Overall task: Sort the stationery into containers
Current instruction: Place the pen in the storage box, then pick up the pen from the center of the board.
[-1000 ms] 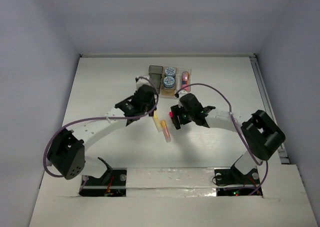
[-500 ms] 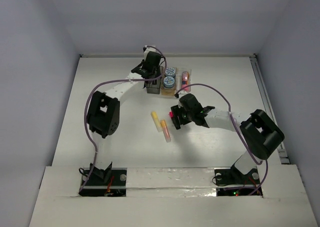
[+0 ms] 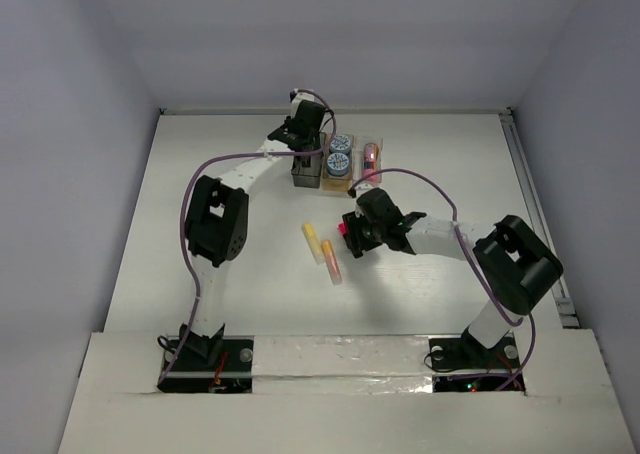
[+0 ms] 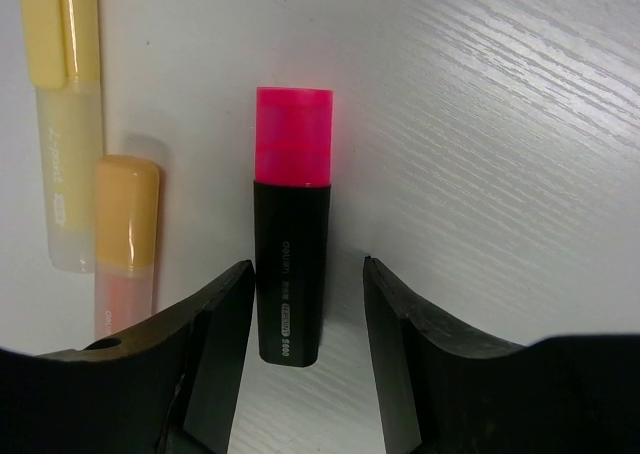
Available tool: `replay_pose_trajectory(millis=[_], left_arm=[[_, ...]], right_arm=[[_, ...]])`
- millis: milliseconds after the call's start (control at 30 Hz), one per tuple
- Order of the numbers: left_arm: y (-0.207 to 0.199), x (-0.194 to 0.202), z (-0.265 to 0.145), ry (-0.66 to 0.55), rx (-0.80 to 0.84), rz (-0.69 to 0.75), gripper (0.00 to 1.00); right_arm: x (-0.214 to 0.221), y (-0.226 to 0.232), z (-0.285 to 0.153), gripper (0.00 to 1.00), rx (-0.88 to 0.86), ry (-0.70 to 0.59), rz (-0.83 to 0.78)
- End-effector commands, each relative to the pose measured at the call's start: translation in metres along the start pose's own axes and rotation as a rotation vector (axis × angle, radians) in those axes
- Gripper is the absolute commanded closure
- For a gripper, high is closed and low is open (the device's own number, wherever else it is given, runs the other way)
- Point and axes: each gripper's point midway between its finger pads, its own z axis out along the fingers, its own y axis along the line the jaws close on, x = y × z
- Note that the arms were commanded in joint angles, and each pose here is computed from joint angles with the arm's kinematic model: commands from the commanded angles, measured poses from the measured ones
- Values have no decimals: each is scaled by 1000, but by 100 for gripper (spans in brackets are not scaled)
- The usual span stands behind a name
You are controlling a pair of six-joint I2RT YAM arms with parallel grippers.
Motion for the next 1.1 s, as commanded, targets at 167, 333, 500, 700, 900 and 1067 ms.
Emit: replay_pose_trajectory(millis=[167, 333, 500, 700, 900, 1067], left_arm=[[4, -9, 4, -33, -20, 2, 65], [3, -17, -4, -44, -11, -6, 44], [9, -61, -54, -148, 15, -52, 38], [11, -56, -135, -244, 184, -202, 48], [19, 36, -178, -203, 251, -261, 55], [55, 110, -183, -107, 197, -259, 57]], right_arm=[[-23, 8, -1, 47, -6, -63, -14], [-22, 12, -1, 47, -12, -61, -22], [-19, 9, 5, 46, 5, -44, -24], [-22, 7, 6, 68, 19, -60, -22], [-31, 8, -7, 94, 23, -122, -12], [-49, 12, -23, 96, 7, -208, 17]])
